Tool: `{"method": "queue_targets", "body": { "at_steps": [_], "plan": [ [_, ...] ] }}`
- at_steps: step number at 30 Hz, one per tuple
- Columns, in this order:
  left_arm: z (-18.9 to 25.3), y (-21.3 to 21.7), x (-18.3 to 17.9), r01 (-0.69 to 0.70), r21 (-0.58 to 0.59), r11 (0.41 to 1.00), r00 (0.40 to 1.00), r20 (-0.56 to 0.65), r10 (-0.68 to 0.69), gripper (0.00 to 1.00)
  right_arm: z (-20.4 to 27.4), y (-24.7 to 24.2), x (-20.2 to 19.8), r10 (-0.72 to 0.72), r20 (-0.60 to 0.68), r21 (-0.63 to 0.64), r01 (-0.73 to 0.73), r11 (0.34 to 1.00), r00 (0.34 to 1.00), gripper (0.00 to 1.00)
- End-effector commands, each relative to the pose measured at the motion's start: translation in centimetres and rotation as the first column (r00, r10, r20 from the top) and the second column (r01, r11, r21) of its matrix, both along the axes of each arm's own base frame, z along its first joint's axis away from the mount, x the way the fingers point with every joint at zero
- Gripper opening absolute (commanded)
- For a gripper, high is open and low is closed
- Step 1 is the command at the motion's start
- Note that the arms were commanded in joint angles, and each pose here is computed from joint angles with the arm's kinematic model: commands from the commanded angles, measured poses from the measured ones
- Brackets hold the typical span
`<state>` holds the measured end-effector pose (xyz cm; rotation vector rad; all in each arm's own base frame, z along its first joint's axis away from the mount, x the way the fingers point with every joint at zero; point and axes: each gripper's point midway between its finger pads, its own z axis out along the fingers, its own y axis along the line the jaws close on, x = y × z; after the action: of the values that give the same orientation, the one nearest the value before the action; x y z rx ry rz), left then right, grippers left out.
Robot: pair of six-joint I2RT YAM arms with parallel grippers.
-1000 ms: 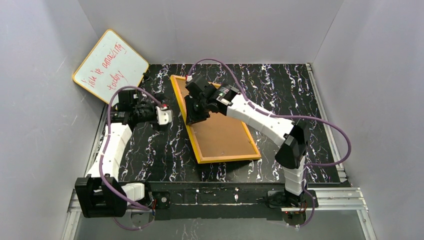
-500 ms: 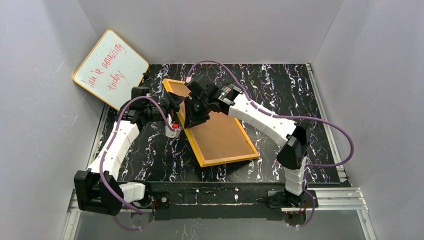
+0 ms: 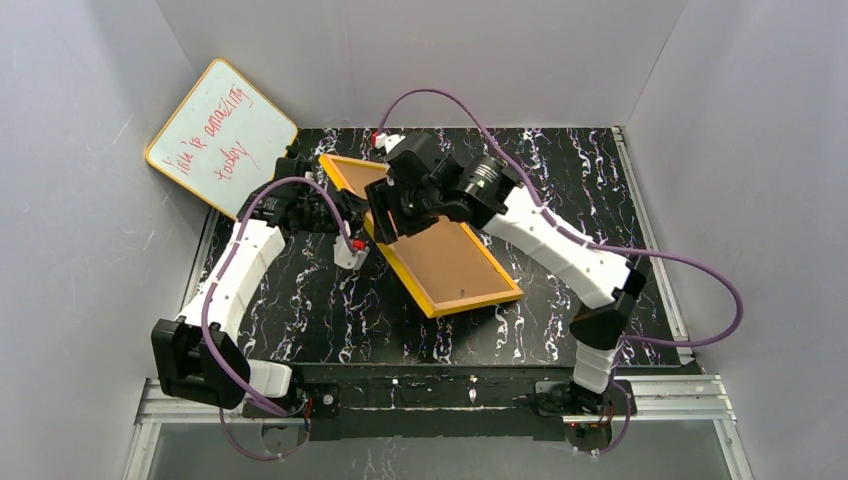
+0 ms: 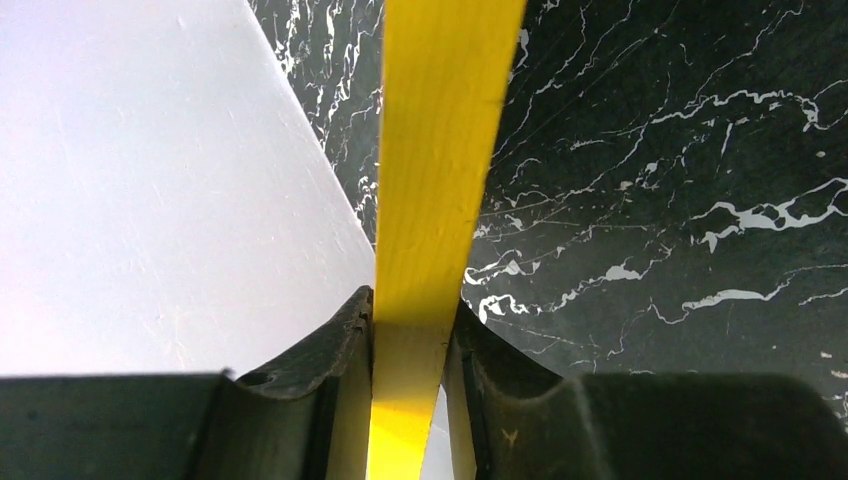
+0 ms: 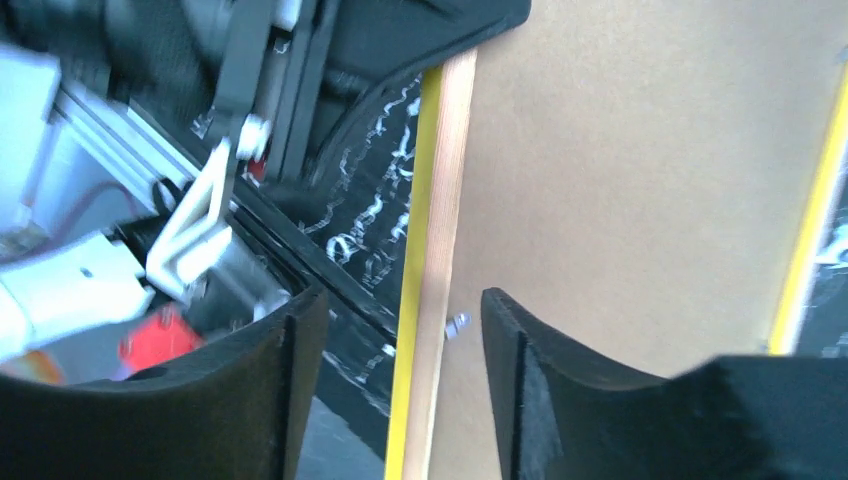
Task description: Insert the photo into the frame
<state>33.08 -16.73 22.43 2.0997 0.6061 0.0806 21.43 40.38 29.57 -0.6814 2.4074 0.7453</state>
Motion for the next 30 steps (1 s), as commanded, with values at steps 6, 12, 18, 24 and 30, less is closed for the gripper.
{"method": "queue_targets", "body": {
  "at_steps": [6, 12, 18, 24, 30],
  "plan": [
    [3.6, -1.2, -1.3, 0.095, -0.038, 0.995, 0.994, 0.058, -0.093, 0.06, 1.5, -3.3, -3.4, 0.303, 0.313, -0.340, -0.192, 0.921, 0.900, 0.74],
    [4.0, -1.3, -1.3, 0.090, -0.052, 0.995, 0.995, 0.053, -0.087, 0.04, -0.1, -4.3, -2.7, 0.299, 0.352, -0.452, -0.119, 0.884, 0.887, 0.73],
    [4.4, -1.5, -1.8, 0.094, -0.082, 0.992, 0.995, 0.044, -0.091, 0.04, -2.4, -4.3, -3.2, 0.325, 0.300, -0.483, -0.150, 0.862, 0.897, 0.71],
    [4.6, -1.4, -1.9, 0.077, -0.090, 0.993, 0.997, 0.033, -0.075, 0.03, -4.0, -3.3, -3.6, 0.317, 0.279, -0.456, -0.165, 0.874, 0.907, 0.70],
    [5.3, -1.4, -1.9, 0.065, -0.106, 0.992, 0.998, 0.032, -0.062, 0.03, -6.1, -2.8, -2.2, 0.299, 0.298, -0.514, -0.112, 0.851, 0.906, 0.61]
  ]
}}
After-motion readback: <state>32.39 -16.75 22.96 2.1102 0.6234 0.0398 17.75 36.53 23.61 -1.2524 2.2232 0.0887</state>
